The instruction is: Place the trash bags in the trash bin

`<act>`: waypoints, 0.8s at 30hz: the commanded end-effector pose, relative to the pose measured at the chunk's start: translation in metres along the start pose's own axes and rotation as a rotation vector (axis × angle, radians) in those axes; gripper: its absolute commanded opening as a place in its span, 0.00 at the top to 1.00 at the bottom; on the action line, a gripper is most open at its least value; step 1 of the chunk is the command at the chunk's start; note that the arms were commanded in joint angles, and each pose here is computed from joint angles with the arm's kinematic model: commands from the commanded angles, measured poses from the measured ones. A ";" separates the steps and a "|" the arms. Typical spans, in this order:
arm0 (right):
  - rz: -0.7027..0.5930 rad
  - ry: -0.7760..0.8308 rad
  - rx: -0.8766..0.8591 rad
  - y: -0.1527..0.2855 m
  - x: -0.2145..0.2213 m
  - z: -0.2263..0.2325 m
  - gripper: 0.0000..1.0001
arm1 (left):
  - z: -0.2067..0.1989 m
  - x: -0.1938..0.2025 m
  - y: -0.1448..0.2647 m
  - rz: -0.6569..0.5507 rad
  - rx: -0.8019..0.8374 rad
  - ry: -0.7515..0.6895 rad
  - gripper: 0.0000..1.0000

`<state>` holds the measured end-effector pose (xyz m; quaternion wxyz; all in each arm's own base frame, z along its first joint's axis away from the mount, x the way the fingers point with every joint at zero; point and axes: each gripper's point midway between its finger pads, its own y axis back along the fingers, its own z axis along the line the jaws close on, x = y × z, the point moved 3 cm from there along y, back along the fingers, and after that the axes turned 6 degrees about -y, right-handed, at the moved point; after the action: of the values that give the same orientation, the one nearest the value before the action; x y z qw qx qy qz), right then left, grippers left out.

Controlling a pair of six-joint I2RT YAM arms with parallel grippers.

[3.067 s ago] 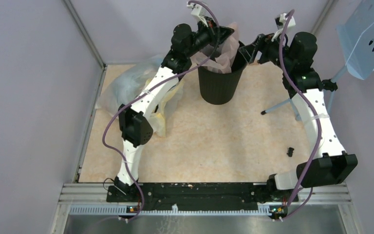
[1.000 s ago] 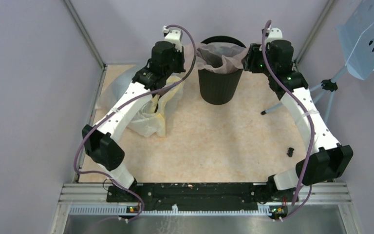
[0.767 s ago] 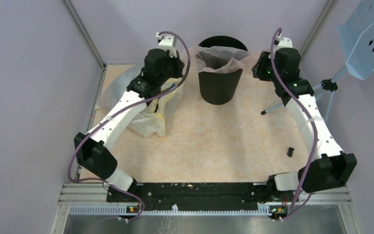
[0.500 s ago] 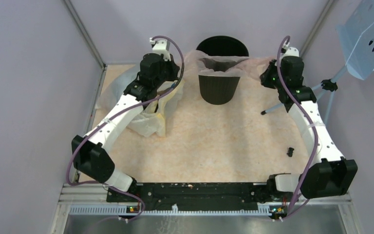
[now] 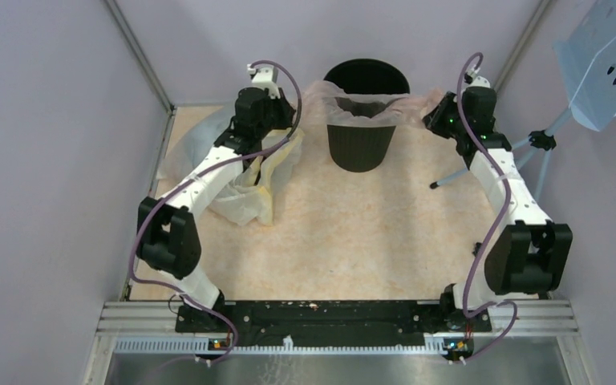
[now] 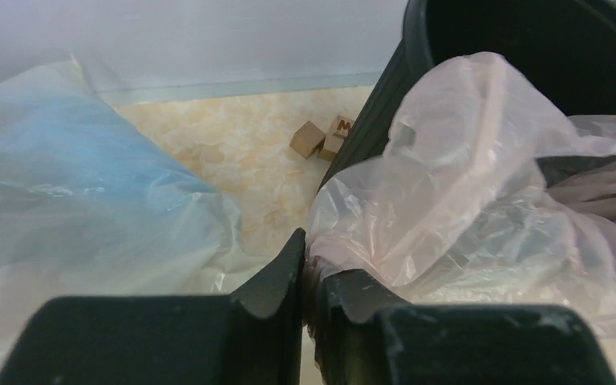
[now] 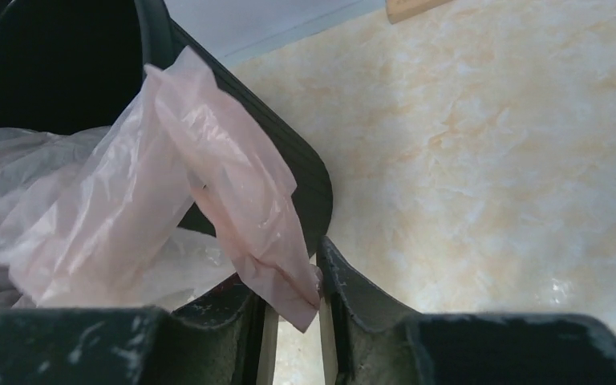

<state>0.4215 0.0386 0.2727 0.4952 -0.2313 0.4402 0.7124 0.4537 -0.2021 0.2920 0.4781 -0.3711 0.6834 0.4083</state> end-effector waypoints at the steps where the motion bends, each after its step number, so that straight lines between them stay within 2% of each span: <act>1: -0.054 -0.002 -0.116 -0.018 -0.031 0.025 0.75 | -0.007 -0.029 -0.022 -0.093 0.101 0.021 0.81; 4: -0.021 -0.002 -0.158 -0.033 -0.027 0.030 0.67 | -0.009 -0.030 -0.038 -0.086 0.138 0.025 0.74; 9: -0.008 -0.008 -0.262 -0.050 -0.029 0.038 0.55 | -0.029 -0.033 -0.055 -0.108 0.358 0.015 0.34; 12: -0.014 -0.038 -0.348 -0.054 -0.034 0.037 0.52 | -0.035 -0.032 -0.063 -0.115 0.477 0.041 0.21; 16: -0.032 -0.113 -0.401 -0.059 -0.038 0.025 0.49 | -0.025 -0.024 -0.076 -0.100 0.489 0.100 0.19; 19: -0.016 -0.105 -0.389 -0.068 -0.037 0.019 0.48 | -0.017 -0.017 -0.083 -0.080 0.478 0.139 0.20; 24: -0.004 -0.107 -0.372 -0.081 -0.032 0.012 0.42 | -0.012 -0.004 -0.095 -0.053 0.477 0.170 0.32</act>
<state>0.4977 0.0382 0.2567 0.4704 -0.2504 0.2957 0.7928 0.5288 -0.2446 0.2552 0.4826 -0.2910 0.7936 0.2294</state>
